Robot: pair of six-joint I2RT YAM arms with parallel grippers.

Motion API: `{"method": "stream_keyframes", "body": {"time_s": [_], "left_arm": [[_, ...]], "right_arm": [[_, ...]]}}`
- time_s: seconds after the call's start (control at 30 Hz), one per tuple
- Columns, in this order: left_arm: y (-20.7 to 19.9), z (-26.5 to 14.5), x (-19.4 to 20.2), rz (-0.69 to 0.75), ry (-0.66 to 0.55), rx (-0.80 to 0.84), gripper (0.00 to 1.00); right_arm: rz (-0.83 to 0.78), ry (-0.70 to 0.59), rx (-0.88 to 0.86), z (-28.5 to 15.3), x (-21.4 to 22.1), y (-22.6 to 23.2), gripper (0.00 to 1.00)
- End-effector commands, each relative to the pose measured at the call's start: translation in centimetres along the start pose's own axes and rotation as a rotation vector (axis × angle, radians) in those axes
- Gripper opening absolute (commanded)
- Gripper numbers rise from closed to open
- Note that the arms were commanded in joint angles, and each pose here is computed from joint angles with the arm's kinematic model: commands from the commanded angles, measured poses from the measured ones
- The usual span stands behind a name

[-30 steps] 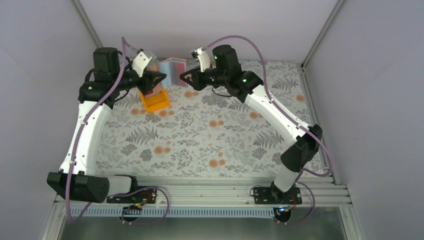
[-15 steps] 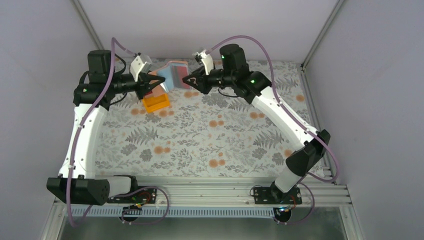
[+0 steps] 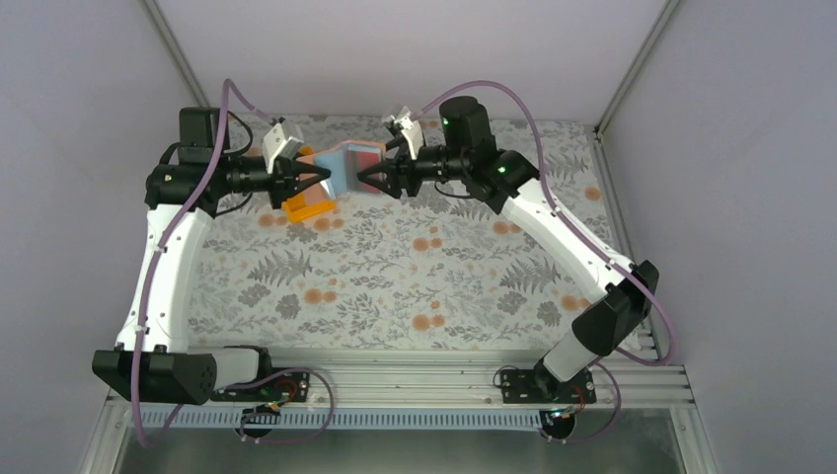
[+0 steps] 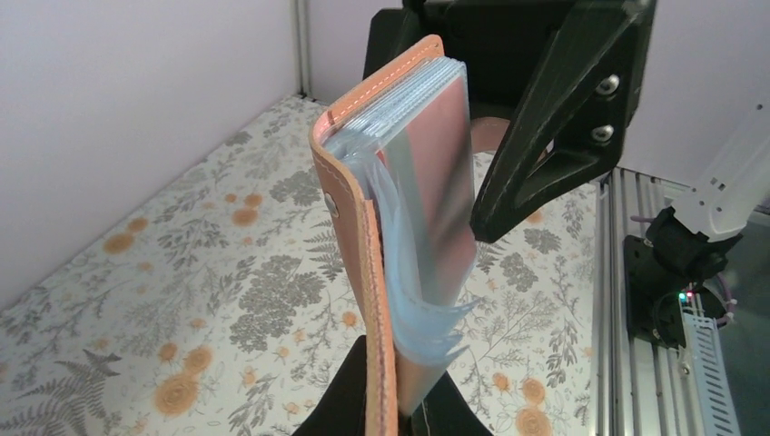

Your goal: Take the credit cards out of the card holder

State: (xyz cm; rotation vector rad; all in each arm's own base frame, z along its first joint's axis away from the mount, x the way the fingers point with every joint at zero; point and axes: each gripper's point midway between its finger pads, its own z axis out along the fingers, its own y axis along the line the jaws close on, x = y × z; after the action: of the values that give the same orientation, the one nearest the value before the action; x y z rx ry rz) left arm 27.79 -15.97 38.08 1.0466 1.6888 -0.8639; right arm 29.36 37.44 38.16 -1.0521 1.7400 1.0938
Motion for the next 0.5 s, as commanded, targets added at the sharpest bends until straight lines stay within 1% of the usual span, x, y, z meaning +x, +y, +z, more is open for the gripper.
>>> {"method": "stream_keyframes", "body": {"time_s": [0.0,0.1,0.27,0.37,0.47], "left_arm": [[-1.5,-0.8,-1.5,0.088,-0.039,0.046,0.02],[-1.6,-0.8,-1.6,0.097,-0.037,0.044,0.02],[-1.7,-0.9,-1.6,0.103,-0.038,0.045,0.02],[-1.8,-0.9,-1.7,0.108,-0.037,0.043,0.02],[-1.8,-1.0,-1.7,0.107,-0.038,0.044,0.02]], "right_arm": [[-0.077,-0.032,-0.115,-1.5,0.0,1.9,0.63],[-0.09,-0.022,-0.138,-2.2,0.9,2.2,0.67],[-0.124,-0.03,-0.106,-3.8,1.2,1.8,0.68],[-0.132,-0.041,-0.068,-4.7,1.0,1.3,0.68],[-0.133,-0.041,-0.039,-4.9,0.9,0.9,0.66]]}}
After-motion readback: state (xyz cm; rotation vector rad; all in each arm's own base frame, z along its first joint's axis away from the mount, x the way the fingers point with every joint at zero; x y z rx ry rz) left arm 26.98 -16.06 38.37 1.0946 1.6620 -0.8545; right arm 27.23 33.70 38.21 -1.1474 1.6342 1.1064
